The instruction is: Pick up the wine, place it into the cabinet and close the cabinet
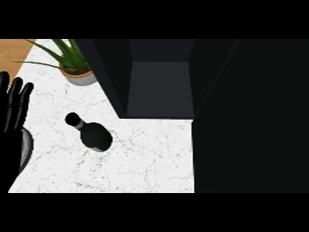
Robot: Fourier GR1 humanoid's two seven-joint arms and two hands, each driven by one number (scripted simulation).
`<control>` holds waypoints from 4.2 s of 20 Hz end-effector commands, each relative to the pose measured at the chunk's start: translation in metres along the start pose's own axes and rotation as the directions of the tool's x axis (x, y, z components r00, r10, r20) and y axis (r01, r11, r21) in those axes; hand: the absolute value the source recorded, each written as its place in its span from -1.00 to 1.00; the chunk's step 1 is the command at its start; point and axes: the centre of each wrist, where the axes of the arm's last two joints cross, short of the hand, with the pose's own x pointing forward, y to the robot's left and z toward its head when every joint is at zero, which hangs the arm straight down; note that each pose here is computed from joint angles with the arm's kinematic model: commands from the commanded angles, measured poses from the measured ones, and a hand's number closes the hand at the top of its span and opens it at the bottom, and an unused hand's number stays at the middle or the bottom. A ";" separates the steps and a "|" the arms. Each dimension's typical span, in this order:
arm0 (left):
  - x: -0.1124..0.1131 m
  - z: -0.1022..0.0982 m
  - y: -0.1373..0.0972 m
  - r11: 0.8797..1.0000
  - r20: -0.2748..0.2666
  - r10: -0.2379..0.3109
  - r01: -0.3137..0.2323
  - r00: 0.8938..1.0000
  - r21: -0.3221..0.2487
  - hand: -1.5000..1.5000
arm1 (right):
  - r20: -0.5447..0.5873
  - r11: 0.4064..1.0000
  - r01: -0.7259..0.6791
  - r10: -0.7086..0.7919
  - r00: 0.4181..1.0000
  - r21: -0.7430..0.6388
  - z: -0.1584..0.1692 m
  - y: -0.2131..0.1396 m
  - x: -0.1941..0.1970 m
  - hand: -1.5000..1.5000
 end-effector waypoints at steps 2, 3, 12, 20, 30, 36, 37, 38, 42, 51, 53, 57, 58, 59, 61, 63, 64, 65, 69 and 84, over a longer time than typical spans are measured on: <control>-0.009 0.001 -0.003 0.968 0.019 0.135 -0.127 0.991 -0.218 -1.00 | 0.015 0.999 0.008 -0.008 1.000 0.033 0.001 0.006 0.020 -1.00; -0.001 0.002 -0.006 0.924 0.003 0.192 -0.180 0.981 -0.336 -1.00 | 0.007 1.000 -0.001 0.001 1.000 0.030 0.005 -0.003 0.002 -1.00; -0.008 0.034 -0.019 0.566 -0.370 0.467 -0.593 0.803 -0.573 -1.00 | -0.137 0.954 0.151 -0.118 0.983 0.258 0.029 0.006 0.028 -1.00; 0.026 0.036 0.003 0.539 -0.390 0.481 -0.616 0.785 -0.575 -1.00 | -0.137 0.958 0.138 -0.106 0.985 0.250 0.023 0.001 0.072 -1.00; 0.055 0.037 0.025 0.566 -0.396 0.487 -0.626 0.779 -0.536 -1.00 | -0.132 0.956 0.153 -0.123 0.984 0.250 0.043 0.007 0.093 -1.00; 0.054 0.024 0.029 0.621 -0.385 0.473 -0.610 0.792 -0.491 -1.00 | -0.117 0.953 0.129 -0.100 0.988 0.275 0.032 0.002 0.117 -1.00; 0.067 0.020 0.038 0.639 -0.377 0.461 -0.595 0.803 -0.487 -1.00 | -0.126 0.959 0.149 -0.121 0.985 0.240 0.031 0.002 0.101 -1.00; 0.065 0.032 0.041 0.637 -0.374 0.467 -0.598 0.801 -0.486 -1.00 | -0.131 0.964 0.139 -0.111 0.985 0.226 0.036 0.003 0.099 -1.00; 0.078 0.025 0.048 0.655 -0.385 0.459 -0.598 0.801 -0.463 -1.00 | -0.145 0.961 0.125 -0.091 0.985 0.246 0.037 0.000 0.105 -1.00; 0.020 -0.007 0.085 0.725 -0.338 0.434 -0.547 0.835 -0.419 -1.00 | -0.114 0.962 0.130 -0.105 0.988 0.239 0.036 0.004 0.111 -1.00; 0.029 -0.013 0.074 0.720 -0.358 0.442 -0.563 0.822 -0.405 -1.00 | -0.119 0.966 0.139 -0.116 0.986 0.216 0.037 0.009 0.104 -1.00; 0.015 -0.015 0.101 0.733 -0.380 0.419 -0.554 0.824 -0.394 -1.00 | -0.116 0.961 0.138 -0.113 0.987 0.241 0.040 0.007 0.128 -1.00; 0.019 -0.019 0.092 0.740 -0.411 0.391 -0.547 0.823 -0.392 -1.00 | -0.114 0.963 0.135 -0.111 0.987 0.234 0.026 0.003 0.109 -1.00; 0.009 -0.016 0.090 0.741 -0.408 0.405 -0.555 0.818 -0.377 -1.00 | -0.124 0.965 0.123 -0.096 0.988 0.233 0.044 0.006 0.109 -1.00; -0.005 -0.011 0.099 0.730 -0.442 0.392 -0.565 0.807 -0.384 -1.00 | -0.119 0.959 0.138 -0.111 0.987 0.246 0.040 0.005 0.122 -1.00; -0.011 -0.026 0.073 0.733 -0.472 0.363 -0.559 0.804 -0.388 -1.00 | -0.120 0.965 0.144 -0.120 0.986 0.221 0.026 0.013 0.116 -1.00; -0.008 -0.016 0.089 0.734 -0.456 0.383 -0.564 0.804 -0.378 -1.00 | -0.121 0.957 0.148 -0.121 0.985 0.250 0.040 0.008 0.116 -1.00; -0.020 -0.021 0.087 0.732 -0.479 0.377 -0.572 0.793 -0.370 -1.00 | -0.118 0.964 0.108 -0.081 0.990 0.245 0.032 -0.003 0.123 -1.00; -0.045 -0.009 0.083 0.710 -0.500 0.349 -0.572 0.793 -0.411 -1.00 | -0.117 0.959 0.147 -0.122 0.986 0.241 0.027 0.008 0.114 -1.00; -0.133 -0.015 0.082 0.777 -0.490 0.323 -0.523 0.809 -0.351 -1.00 | -0.116 0.959 0.146 -0.121 0.986 0.243 0.035 0.005 0.127 -1.00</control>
